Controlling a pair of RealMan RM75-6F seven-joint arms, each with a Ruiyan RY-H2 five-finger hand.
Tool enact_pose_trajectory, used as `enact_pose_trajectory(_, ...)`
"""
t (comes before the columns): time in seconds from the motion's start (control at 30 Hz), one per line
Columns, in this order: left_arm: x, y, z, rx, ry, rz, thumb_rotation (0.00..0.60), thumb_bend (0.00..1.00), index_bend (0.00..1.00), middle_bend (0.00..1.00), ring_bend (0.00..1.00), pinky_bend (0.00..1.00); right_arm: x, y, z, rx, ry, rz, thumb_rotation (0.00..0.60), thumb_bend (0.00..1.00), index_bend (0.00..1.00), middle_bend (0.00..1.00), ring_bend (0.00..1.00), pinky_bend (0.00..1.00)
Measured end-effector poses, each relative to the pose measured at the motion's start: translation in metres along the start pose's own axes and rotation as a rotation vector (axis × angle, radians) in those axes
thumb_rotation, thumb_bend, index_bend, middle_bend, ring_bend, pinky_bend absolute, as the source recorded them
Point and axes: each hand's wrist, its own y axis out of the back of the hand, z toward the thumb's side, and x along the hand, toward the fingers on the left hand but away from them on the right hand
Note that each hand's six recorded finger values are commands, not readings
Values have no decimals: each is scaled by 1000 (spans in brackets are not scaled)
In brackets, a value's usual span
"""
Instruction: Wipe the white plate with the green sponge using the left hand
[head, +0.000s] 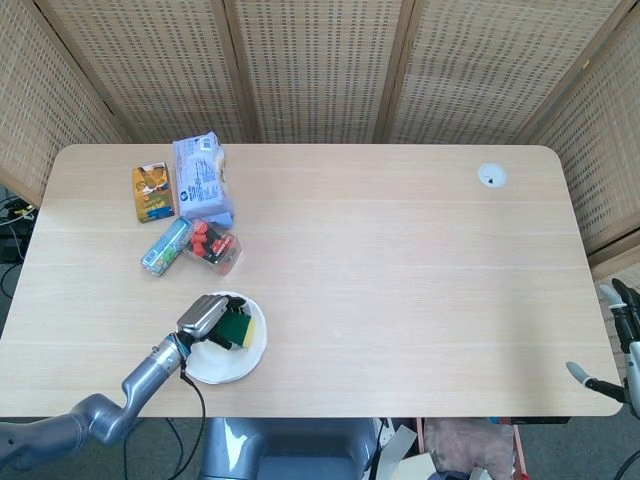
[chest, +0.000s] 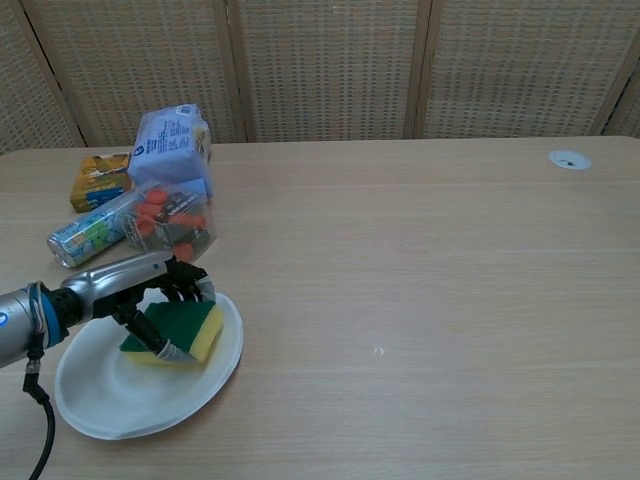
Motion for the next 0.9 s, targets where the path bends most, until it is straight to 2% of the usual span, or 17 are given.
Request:
enact_pose_trajectory(0.2,-2,17,9,-12,-33,47,600,0,534,442,375,338,1,0,0,-3,2,1,600,0,0,0,0,0)
enact_pose_trajectory(0.33,-10,47,15,-11,-57,106,600,0,534,442,375,338,1,0,1,-3,3,1,600,0,0,0,0,0)
enact_pose_trajectory(0.43,-19,68,9,6,-44,135,600,0,534,442,375,338,1,0,1,-3,4,1,600,0,0,0,0,0)
enact_pose_trajectory(0.6,-45,94,-21,60,29,163,600,0,534,442,375,338,2,1,2,-3,7,0,600,0,0,0,0,0)
enact_pose_trajectory(0.83,-84,108,-80,279,174,146,600,0,534,442,375,338,4,1,2,-4,5,0,600,0,0,0,0,0)
enact_pose_trajectory(0.9,-92,110,-94,306,214,141,600,0,534,442,375,338,4,1,3,-3,6,1,600,0,0,0,0,0)
